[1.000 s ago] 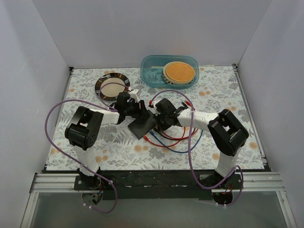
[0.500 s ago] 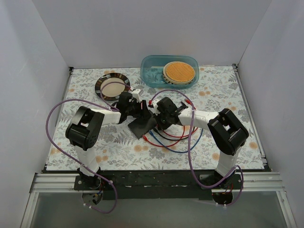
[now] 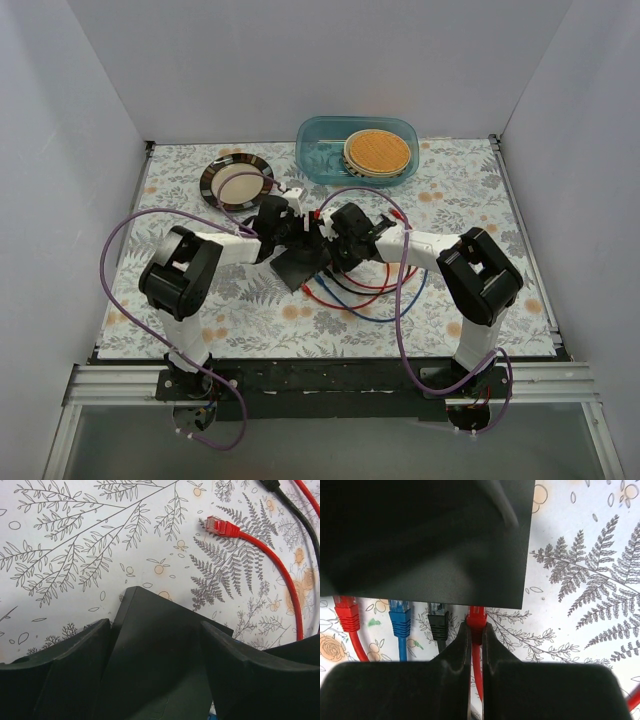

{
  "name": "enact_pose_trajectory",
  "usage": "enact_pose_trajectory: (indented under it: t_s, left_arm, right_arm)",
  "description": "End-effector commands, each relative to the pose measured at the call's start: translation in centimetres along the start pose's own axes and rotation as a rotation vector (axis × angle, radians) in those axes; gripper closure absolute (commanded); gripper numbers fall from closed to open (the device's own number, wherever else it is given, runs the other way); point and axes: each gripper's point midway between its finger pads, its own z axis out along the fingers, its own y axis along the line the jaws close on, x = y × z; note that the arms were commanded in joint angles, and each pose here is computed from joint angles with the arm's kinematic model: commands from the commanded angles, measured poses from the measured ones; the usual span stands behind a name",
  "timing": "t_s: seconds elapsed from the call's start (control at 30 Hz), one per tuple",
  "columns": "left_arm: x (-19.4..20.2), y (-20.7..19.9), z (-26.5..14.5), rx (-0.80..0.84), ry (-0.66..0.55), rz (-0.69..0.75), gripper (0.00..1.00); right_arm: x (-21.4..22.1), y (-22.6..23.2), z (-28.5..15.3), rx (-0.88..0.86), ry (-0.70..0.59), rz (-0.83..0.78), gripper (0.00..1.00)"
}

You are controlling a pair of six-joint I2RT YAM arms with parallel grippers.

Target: Insert the plug into the switch port

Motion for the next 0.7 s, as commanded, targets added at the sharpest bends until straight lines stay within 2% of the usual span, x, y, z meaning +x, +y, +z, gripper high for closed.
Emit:
enact_pose_trajectory:
  t_s: [0.0,0.07,0.1,0.2,0.23,0.3,0.47,0.5,0.53,0.67]
  left_arm:
    - [9.7,-5.8,-2.0,0.111,0.367,-0.129,0.22]
    - [8.3,-4.6,-2.0,0.058,0.326,-0.146,0.11]
    - [7.4,-3.0,-2.0,0.022,0.297,-0.172,0.09]
    - [4.6,0.3,-2.3,-0.070,0.218,-0.222,0.03]
    - [3.9,1.5,-2.3,-0.115,0.197,-0.234,0.02]
    - [2.2,3.1,-2.8,-0.171,0.157,-0.252,0.02]
    - [-1.7,4.9,-4.7,-0.277,0.056,-0.268,0.02]
    - [-3.2,4.6,-5.4,-0.275,0.016,-0.261,0.02]
    - [-3.9,4.5,-5.9,-0.279,-0.007,-0.256,0.02]
    - [-7.3,2.4,-9.1,-0.249,-0.124,-0.227,0.02]
  right_arm:
    - [-14.4,0.2,-2.1,0.015,-0.521,-0.031,0.99]
    - [-13.5,-0.5,-2.2,0.053,-0.500,-0.011,0.99]
    - [-12.5,-0.6,-2.2,0.054,-0.478,0.002,0.99]
    - [-10.7,-0.8,-2.4,0.067,-0.450,0.026,0.87]
    - [-10.2,-1.0,-2.4,0.074,-0.440,0.034,0.80]
    - [-9.7,-0.9,-3.0,0.077,-0.436,0.040,0.72]
    - [-7.9,-1.8,-4.2,0.128,-0.385,0.069,0.37]
    - [-7.8,-1.9,-4.5,0.139,-0.383,0.071,0.32]
    - [-7.8,-2.1,-4.9,0.151,-0.385,0.075,0.22]
    - [-8.7,-2.2,-8.7,0.182,-0.457,0.084,0.07]
